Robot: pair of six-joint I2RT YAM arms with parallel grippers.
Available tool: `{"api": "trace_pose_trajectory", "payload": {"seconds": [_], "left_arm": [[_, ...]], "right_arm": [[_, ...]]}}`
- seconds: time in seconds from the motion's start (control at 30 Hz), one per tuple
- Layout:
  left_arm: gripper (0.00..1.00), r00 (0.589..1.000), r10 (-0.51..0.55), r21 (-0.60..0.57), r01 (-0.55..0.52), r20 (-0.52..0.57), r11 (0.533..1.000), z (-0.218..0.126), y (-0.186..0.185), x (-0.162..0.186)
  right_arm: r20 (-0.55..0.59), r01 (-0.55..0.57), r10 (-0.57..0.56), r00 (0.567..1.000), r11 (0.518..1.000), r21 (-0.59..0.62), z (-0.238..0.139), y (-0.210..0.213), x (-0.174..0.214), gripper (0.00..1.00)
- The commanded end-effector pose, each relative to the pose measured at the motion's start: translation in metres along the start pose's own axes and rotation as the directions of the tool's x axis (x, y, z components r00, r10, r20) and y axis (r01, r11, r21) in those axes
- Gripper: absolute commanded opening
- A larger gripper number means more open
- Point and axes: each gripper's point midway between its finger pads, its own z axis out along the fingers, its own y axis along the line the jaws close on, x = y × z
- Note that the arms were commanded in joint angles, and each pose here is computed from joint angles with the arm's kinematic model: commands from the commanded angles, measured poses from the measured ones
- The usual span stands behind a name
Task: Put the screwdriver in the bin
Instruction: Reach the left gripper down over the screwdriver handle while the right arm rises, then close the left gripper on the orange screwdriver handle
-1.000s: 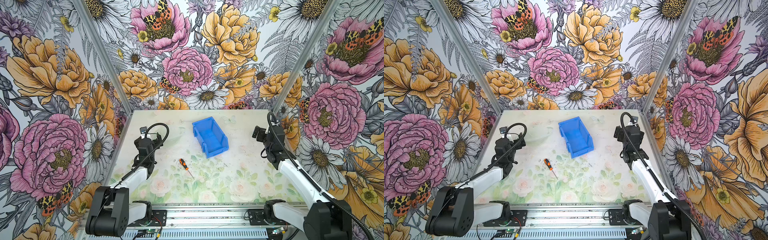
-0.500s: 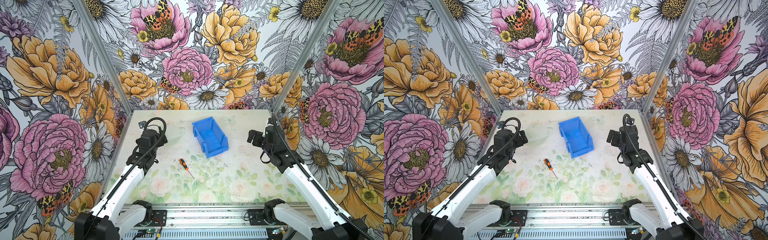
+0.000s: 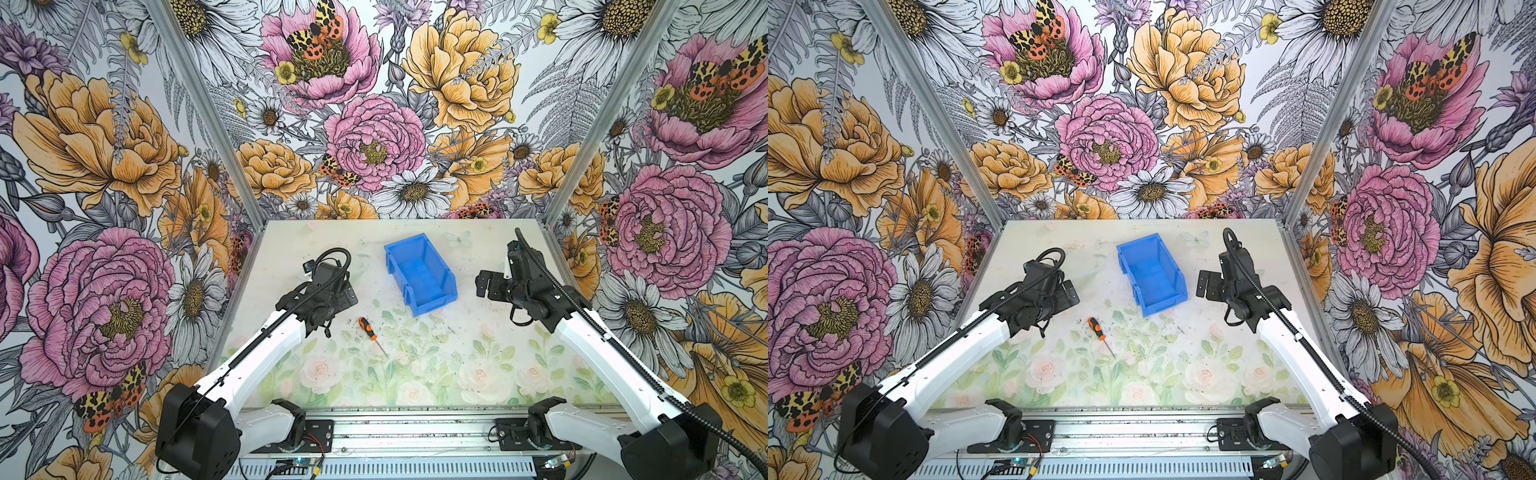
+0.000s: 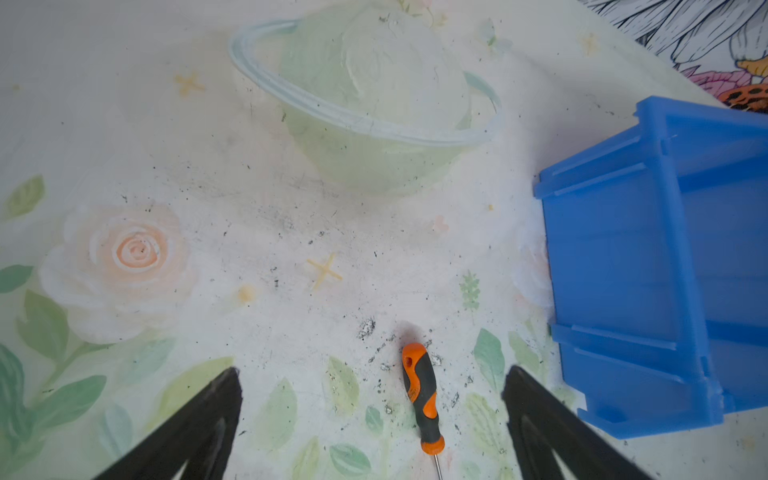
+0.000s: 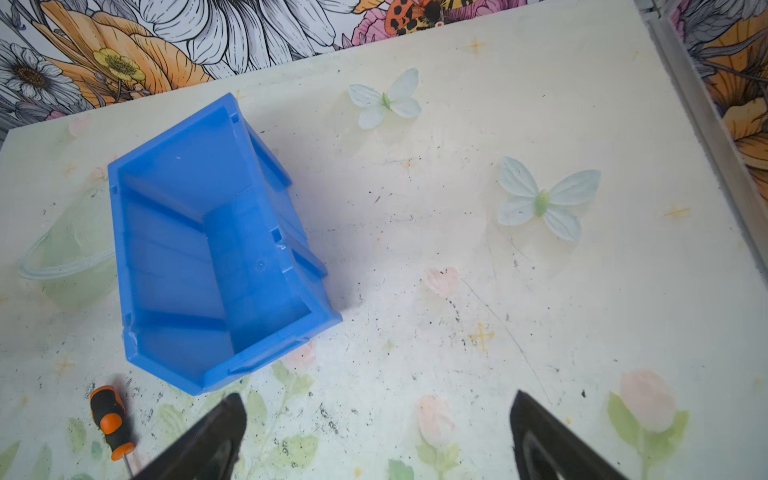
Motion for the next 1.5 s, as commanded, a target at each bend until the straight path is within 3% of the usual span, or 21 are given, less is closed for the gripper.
{"api": "trace_pose_trajectory", "payload": {"seconds": [0.0,0.33,0.67,0.97,1.47], "left_arm": [[0.99,0.997,-0.029,-0.009,0.029,-0.069,1.0,0.008,-0.01,0.014],[0.99,0.986,-0.043,-0.061,0.034,-0.159,0.998,0.048,-0.035,0.048],[0.94,0.972,0.01,-0.098,-0.034,-0.235,0.995,0.078,-0.052,0.08],[0.79,0.959,0.025,-0.125,-0.062,-0.281,0.99,0.097,-0.048,0.104],[0.42,0.945,0.032,-0.134,-0.08,-0.327,0.988,0.107,-0.04,0.122]], "right_arm": [[-0.015,0.03,-0.03,0.999,0.999,-0.034,0.001,0.012,-0.002,0.99],[-0.028,0.079,-0.083,0.996,0.99,-0.114,0.013,0.032,-0.004,0.99],[-0.016,0.093,-0.095,0.995,0.99,-0.105,0.009,0.028,-0.001,0.99],[-0.014,0.067,-0.069,0.998,0.994,-0.085,0.008,0.022,0.003,0.99],[-0.011,0.044,-0.045,0.999,0.998,-0.052,0.01,0.016,0.004,0.99]]}}
